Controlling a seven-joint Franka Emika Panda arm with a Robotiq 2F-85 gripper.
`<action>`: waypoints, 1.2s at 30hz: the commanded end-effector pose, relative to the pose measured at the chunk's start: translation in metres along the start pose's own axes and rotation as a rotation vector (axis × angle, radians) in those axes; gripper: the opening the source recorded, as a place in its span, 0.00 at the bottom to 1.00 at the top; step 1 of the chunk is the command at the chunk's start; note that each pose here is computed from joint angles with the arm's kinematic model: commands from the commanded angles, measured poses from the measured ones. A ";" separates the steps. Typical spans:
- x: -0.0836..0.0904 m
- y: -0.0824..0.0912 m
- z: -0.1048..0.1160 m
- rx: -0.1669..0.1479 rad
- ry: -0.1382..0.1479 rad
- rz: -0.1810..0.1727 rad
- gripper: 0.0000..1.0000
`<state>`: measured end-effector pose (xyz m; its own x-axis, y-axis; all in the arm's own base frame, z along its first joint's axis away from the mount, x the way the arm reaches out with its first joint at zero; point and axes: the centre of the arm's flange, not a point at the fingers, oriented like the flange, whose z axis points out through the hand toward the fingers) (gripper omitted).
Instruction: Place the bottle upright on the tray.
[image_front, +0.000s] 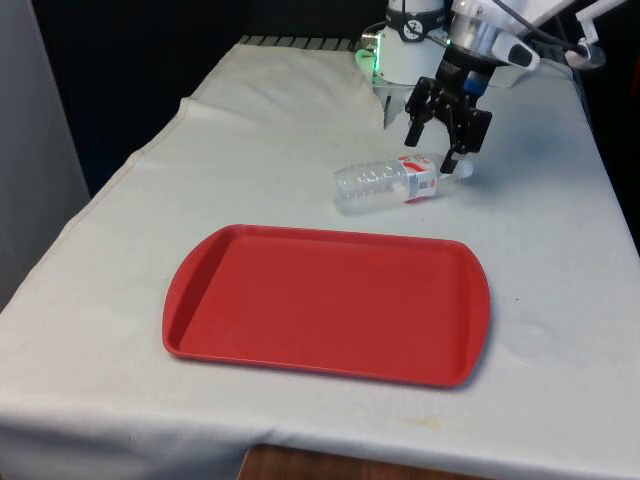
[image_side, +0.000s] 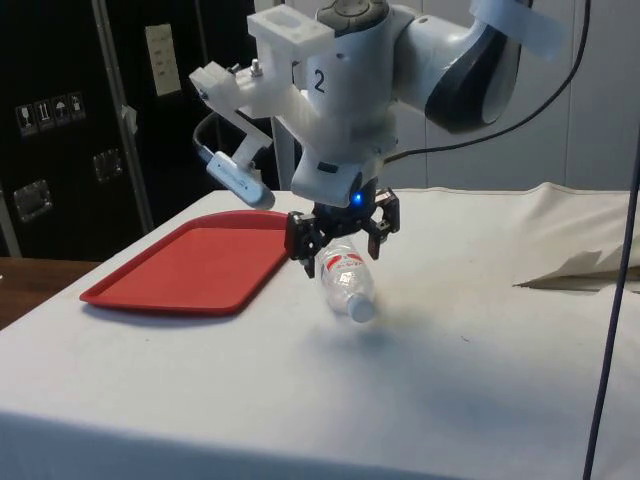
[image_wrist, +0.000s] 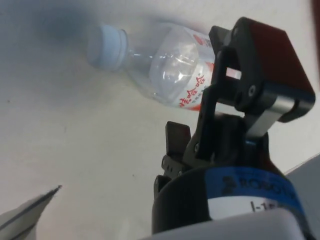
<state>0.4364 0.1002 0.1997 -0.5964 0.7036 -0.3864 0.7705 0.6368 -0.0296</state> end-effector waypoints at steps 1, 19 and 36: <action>-0.004 0.002 -0.006 -0.012 -0.030 0.005 1.00; 0.004 0.000 -0.005 -0.020 -0.120 0.018 1.00; 0.015 -0.002 -0.003 -0.021 -0.226 0.034 1.00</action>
<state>0.4244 0.1091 0.1933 -0.5131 0.6425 -0.5691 0.7850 0.6195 -0.0083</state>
